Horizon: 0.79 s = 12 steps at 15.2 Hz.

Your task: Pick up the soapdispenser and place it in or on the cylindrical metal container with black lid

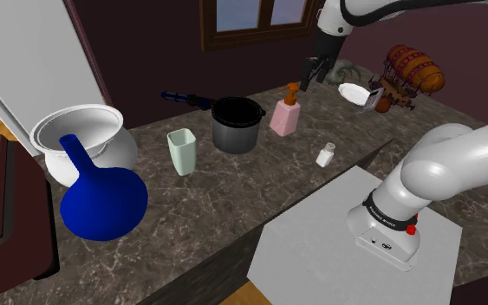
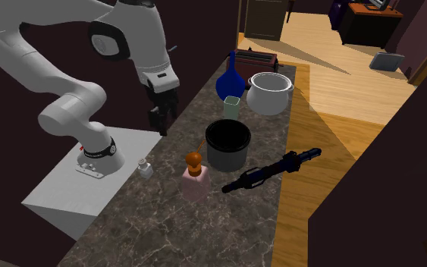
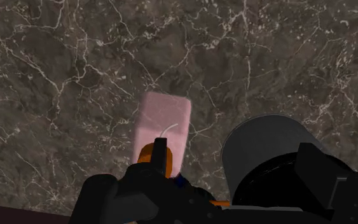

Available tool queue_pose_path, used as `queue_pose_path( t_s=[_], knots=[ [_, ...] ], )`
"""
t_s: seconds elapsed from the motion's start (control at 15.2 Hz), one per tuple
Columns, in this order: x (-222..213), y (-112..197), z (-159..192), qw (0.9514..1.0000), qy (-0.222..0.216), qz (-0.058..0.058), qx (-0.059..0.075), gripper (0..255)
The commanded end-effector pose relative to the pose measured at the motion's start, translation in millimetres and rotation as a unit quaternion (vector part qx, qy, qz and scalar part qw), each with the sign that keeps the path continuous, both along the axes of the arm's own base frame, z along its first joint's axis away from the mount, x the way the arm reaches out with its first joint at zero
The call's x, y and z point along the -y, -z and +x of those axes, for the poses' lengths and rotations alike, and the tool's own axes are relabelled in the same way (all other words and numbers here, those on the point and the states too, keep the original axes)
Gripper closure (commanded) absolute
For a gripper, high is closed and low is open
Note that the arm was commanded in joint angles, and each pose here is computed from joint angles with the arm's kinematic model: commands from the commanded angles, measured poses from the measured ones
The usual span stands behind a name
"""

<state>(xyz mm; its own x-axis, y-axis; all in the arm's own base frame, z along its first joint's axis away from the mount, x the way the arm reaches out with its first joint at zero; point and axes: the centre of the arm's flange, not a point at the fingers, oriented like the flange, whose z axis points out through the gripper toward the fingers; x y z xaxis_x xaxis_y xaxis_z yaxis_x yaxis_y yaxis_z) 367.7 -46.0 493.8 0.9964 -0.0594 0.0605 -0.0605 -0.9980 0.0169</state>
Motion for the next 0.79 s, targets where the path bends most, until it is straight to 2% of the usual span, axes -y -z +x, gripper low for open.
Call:
queue_pose_path(
  t_s=[0.0, 0.46, 0.73],
  knots=[
    [13.7, 13.5, 11.9, 0.9999, -0.002, -0.006, 0.013, 0],
    [61.6, 52.9, 58.5, 0.9983, -0.005, -0.025, 0.052, 0],
    [63.0, 73.7, 62.0, 0.9983, -0.005, -0.025, 0.052, 0]
  ],
)
